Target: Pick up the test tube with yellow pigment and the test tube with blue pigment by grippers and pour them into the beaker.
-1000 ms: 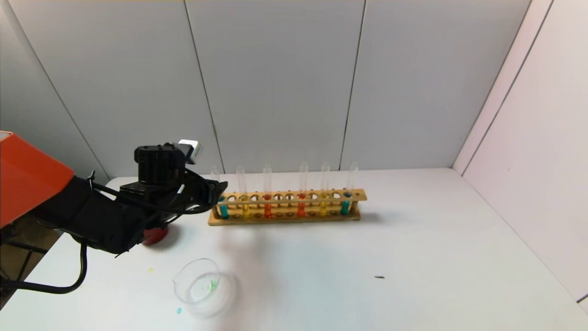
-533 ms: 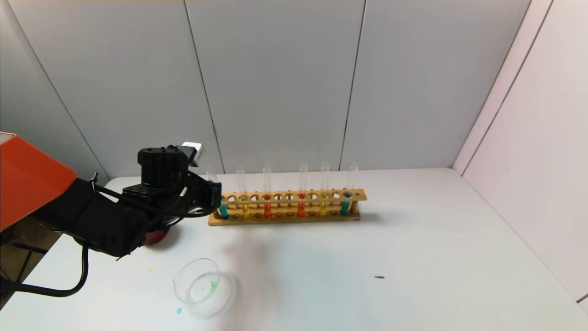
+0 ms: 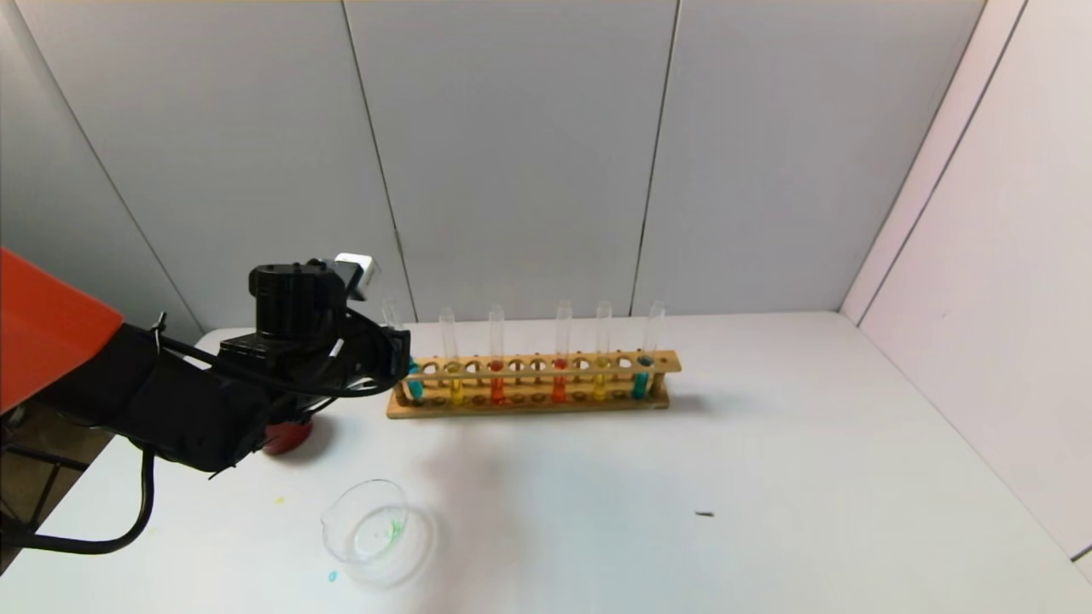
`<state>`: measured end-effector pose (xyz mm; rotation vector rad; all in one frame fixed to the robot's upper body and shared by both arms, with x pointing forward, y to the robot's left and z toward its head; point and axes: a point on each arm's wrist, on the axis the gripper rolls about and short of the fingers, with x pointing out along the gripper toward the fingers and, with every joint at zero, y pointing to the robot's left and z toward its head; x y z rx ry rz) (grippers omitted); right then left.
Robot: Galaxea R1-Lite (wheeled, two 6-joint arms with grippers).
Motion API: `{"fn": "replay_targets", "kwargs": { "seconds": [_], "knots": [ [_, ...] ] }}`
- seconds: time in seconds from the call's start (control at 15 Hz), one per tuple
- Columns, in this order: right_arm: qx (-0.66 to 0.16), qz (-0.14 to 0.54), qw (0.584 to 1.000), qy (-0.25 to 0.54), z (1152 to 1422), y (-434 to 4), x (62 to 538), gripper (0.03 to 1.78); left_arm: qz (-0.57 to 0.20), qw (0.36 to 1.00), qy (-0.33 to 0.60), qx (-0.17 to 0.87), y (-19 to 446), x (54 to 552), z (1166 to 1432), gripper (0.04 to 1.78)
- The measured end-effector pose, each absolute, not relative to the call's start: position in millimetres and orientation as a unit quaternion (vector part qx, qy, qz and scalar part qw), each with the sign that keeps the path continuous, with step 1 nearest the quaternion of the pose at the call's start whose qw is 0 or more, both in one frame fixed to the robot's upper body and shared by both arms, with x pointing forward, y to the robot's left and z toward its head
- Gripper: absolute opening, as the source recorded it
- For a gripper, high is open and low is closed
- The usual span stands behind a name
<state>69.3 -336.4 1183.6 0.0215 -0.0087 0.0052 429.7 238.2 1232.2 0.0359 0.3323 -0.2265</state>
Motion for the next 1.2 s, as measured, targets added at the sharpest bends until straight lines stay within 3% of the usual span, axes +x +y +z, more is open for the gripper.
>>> {"fn": "replay_targets", "kwargs": {
  "seconds": [0.47, 1.2],
  "knots": [
    [0.011, 0.003, 1.0, -0.004, 1183.6, -336.4, 69.3, 1.74, -0.112, 0.98, 0.161, 0.018, 240.7, 421.3, 1265.4, 0.29],
    [0.011, 0.003, 1.0, -0.004, 1183.6, -336.4, 69.3, 1.74, -0.102, 0.985, 0.134, 0.019, 248.0, 397.8, 1340.1, 0.29]
  ]
}}
